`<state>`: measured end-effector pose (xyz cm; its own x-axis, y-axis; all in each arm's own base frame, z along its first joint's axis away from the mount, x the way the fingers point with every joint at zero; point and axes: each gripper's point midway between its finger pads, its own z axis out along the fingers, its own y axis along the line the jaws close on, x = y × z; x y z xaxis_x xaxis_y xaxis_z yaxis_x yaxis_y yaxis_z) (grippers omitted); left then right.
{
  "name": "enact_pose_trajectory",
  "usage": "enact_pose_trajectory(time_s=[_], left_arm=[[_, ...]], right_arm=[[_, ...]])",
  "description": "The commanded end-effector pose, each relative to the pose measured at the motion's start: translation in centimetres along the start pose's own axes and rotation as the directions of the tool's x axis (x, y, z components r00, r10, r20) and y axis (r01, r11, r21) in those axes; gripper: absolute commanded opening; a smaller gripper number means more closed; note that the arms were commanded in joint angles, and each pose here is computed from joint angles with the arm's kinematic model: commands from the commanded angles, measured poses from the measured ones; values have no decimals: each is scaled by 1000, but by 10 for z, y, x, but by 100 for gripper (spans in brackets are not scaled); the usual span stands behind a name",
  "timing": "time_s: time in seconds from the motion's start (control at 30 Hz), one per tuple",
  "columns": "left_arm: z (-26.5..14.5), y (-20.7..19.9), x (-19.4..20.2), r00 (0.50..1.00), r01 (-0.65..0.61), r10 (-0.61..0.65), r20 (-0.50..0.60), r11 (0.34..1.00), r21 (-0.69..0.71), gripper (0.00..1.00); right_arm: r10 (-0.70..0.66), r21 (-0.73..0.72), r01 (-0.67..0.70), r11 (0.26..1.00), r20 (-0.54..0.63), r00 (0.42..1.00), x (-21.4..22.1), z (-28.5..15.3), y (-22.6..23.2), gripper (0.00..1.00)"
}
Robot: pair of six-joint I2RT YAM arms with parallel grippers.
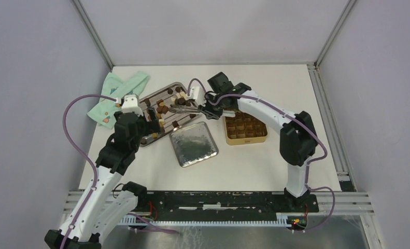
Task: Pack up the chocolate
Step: Pick up the fake chocolate from the plate, then place the fake chocolate in the packing box.
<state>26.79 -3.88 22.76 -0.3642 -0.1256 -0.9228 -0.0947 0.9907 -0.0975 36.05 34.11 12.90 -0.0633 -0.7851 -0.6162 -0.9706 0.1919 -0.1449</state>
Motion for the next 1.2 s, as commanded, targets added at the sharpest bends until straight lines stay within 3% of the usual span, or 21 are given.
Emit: enact_pose_trajectory(time_s=[0.0, 0.33, 0.5, 1.17], left_arm=[[-2, 0, -16, 998, -20, 20, 58, 1000, 9, 100], [-2, 1, -15, 998, -23, 22, 57, 1000, 8, 100], [0, 0, -13, 999, -25, 25, 47, 1000, 6, 100], [6, -1, -5, 999, -43, 42, 11, 999, 3, 100]], right_arm=[[-10, 21, 7, 1000, 154, 988, -8, -56, 5, 6], [122, 80, -147, 986, 262, 957, 85, -130, 5, 7], [189, 120, -229, 966, 276, 942, 118, -143, 7, 7], [284, 251, -328, 911, 198, 938, 171, -153, 1, 8]])
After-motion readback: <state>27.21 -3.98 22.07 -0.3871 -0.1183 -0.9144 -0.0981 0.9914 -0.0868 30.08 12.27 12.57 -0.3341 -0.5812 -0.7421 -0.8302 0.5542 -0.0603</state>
